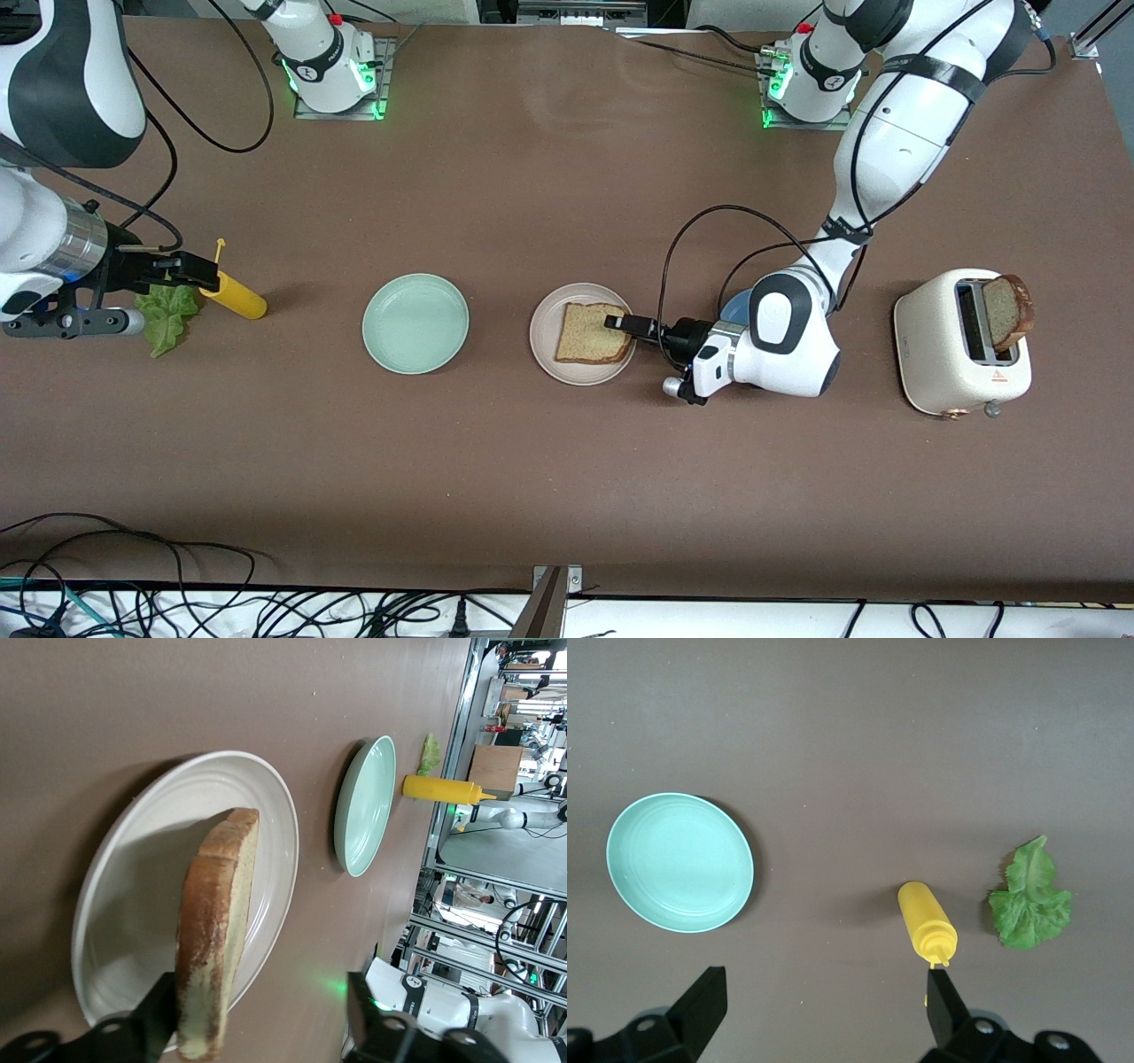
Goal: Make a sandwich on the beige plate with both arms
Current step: 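Release the bread and return the left gripper toward the toaster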
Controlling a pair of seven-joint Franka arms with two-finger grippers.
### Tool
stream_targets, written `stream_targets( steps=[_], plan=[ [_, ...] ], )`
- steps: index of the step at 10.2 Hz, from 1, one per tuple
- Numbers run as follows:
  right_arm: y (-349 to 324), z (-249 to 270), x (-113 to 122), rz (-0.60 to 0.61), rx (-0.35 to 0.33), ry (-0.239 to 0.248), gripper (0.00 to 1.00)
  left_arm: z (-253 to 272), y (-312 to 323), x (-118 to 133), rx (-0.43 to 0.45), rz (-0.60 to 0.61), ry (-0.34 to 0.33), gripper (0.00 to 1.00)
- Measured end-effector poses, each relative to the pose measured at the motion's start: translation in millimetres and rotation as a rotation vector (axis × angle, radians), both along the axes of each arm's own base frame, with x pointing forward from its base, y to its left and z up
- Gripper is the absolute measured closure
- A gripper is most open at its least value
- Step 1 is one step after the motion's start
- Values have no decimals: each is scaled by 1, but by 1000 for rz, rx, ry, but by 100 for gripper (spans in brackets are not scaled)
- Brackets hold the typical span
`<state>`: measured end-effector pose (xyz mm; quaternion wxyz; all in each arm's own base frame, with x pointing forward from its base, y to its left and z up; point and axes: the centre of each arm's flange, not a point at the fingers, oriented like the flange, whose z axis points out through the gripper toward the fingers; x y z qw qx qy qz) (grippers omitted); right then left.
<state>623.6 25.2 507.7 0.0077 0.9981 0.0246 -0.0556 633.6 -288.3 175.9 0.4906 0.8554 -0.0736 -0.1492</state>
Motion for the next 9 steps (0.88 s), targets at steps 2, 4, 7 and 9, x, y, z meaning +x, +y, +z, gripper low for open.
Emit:
stream_targets(
  steps=[2,4,7,9],
  plan=[
    [0,0,0,0,0,0,0,19,7,7,90,-65,-68,0],
    [0,0,0,-1,0,0,0,58,13,15,233,-87,-100,0],
    [-24,-7,2,-3,-12,11,0,130,29,17,524,-110,-168,0],
    [-75,-25,8,1,-17,22,0,178,52,18,727,-112,-242,0]
  ],
)
